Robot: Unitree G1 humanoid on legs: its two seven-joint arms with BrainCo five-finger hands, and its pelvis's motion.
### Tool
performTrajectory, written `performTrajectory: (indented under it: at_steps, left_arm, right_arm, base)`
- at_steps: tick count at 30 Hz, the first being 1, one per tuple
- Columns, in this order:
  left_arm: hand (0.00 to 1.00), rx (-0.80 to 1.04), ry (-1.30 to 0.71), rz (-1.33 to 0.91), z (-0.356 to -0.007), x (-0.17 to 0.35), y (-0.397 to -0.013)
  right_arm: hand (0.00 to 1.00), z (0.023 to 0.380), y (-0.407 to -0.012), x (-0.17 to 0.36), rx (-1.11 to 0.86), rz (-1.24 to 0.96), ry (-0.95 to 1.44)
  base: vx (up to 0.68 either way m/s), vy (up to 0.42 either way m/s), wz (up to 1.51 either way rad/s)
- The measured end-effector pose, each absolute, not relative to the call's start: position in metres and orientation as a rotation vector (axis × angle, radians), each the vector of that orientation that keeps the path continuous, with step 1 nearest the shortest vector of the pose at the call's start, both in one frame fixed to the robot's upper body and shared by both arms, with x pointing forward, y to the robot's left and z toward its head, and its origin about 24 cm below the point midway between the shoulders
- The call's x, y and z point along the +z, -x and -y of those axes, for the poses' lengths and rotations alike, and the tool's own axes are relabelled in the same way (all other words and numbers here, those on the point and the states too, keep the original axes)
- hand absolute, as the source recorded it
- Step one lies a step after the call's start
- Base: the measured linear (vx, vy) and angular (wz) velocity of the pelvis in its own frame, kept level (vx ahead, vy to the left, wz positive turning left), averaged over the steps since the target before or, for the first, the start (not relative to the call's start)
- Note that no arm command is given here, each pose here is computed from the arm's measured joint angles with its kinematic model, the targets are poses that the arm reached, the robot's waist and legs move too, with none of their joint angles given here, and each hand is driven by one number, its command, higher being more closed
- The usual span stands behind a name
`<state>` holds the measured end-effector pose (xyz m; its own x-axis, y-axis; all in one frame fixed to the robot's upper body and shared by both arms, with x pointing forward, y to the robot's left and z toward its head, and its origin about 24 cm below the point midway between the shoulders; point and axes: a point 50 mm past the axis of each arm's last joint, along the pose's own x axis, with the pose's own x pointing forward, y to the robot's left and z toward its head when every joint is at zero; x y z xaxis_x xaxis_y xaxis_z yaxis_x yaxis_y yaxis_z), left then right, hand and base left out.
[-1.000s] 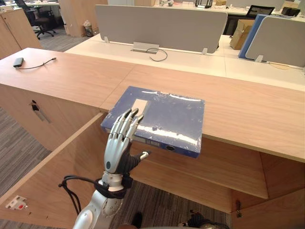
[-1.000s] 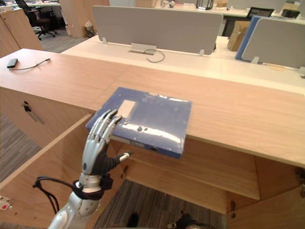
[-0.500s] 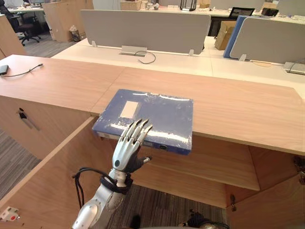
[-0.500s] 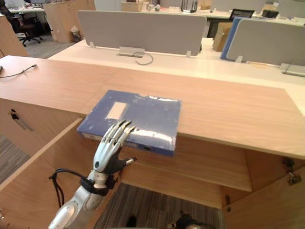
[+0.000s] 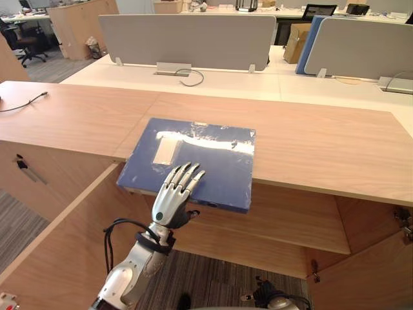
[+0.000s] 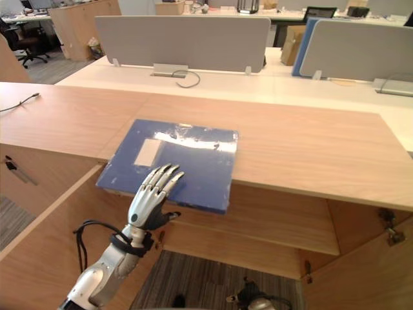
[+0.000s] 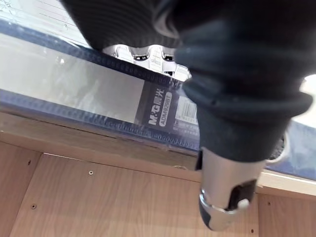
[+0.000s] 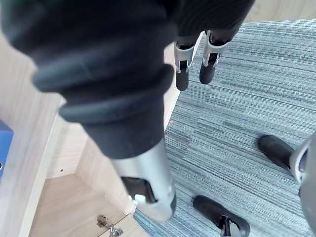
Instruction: Walk over to the cabinet, pick up the folder, carry it to the office cabinet, place the folder inside the office cabinet, then close the office cabinet door
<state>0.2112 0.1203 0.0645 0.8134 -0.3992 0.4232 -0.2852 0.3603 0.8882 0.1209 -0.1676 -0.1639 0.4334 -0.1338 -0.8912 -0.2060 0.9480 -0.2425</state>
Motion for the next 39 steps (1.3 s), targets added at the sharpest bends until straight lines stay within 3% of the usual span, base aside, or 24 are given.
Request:
performTrajectory:
  at_steps: [17,18,35,39]
  left_arm:
    - [0.0,-0.046,-1.302,0.686,-0.124,0.07,-0.227]
    - [1.0,-0.045,-1.311,0.689,-0.125,0.071,-0.227]
    - [1.0,0.07,-1.377,0.819,-0.125,0.093,-0.246]
    - [1.0,0.233,-1.257,0.805,-0.123,0.114,-0.241]
  right_arm:
    - [0.0,0.168,-0.125,-0.162,0.05,-1.113,0.338]
    - [0.0,0.168,-0.126,-0.162,0.05,-1.111,0.339]
    - [0.0,0.168,-0.127,-0.162,0.05,-1.109,0.34]
    - [0.0,0.17,-0.122,-0.163,0.042,-1.122,0.34]
  base:
    - [0.0,-0.004,-0.03]
    - [0.02,-0.003,-0.08]
    - [0.0,0.0,-0.02]
    - [0.01,0.001,-0.03]
